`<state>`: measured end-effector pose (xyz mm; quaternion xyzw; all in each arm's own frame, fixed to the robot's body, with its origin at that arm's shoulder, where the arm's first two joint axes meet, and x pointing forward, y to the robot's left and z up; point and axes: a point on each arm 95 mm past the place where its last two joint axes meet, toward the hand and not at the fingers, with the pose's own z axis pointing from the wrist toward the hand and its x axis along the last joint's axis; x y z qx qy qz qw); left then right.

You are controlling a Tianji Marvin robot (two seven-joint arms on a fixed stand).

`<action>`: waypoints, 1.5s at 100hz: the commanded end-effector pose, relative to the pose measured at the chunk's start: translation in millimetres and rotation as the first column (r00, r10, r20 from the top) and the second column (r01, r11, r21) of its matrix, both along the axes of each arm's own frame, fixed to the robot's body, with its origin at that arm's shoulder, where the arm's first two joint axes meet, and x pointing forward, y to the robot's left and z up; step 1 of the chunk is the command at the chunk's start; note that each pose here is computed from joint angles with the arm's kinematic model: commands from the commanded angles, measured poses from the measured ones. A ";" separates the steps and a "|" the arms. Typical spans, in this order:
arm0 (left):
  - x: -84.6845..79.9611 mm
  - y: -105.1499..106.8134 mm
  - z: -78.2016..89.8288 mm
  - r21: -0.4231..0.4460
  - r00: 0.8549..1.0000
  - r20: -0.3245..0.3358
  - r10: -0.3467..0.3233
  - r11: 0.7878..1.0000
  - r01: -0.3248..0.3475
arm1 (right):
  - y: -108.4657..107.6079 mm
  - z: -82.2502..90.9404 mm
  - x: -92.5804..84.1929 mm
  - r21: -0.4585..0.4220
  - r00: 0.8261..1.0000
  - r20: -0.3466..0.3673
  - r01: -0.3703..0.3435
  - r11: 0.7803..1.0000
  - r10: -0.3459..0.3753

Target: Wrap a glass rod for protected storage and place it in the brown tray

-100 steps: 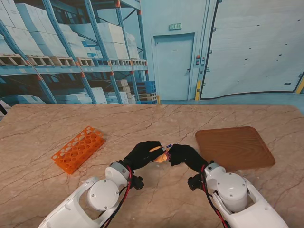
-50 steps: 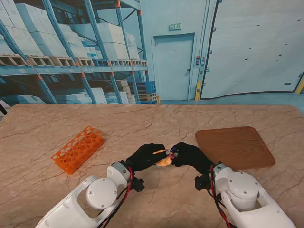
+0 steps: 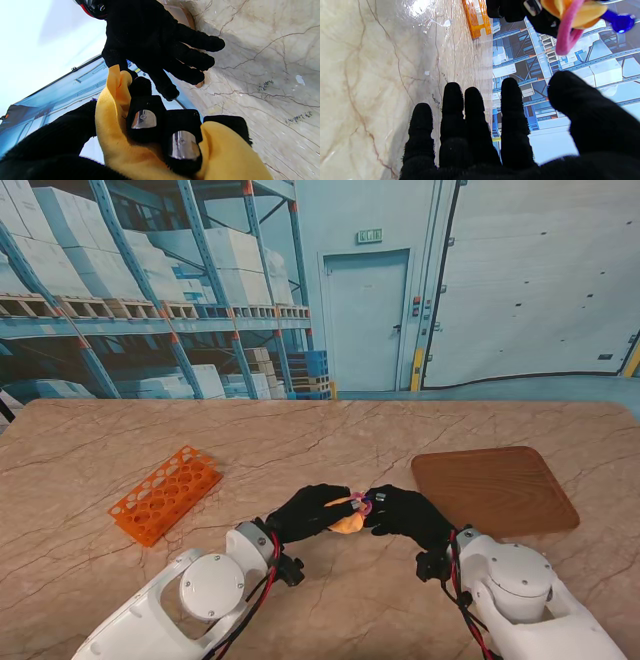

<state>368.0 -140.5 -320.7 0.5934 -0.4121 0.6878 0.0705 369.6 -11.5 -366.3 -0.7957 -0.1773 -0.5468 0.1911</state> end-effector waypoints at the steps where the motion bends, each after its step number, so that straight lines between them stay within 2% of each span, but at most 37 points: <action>1: -2.5 -1.9 -0.5 -0.003 1.000 -0.002 -0.006 1.000 0.006 | 7.8 2.2 -0.1 0.026 1.000 -0.007 -0.011 1.000 0.011; 31: -1.8 -1.0 -1.2 0.005 1.000 0.006 -0.009 1.000 0.009 | 18.9 10.3 1.6 0.099 0.998 -0.009 -0.057 0.993 0.058; 68: -1.1 -1.3 -2.0 0.011 1.000 0.005 -0.010 1.000 0.010 | 20.0 14.0 4.0 0.081 0.997 0.031 -0.073 0.994 0.071; 150: 1.2 -0.9 -3.1 0.027 1.000 0.003 -0.004 1.000 0.004 | 22.8 16.3 4.0 0.107 0.995 0.017 -0.104 0.989 0.103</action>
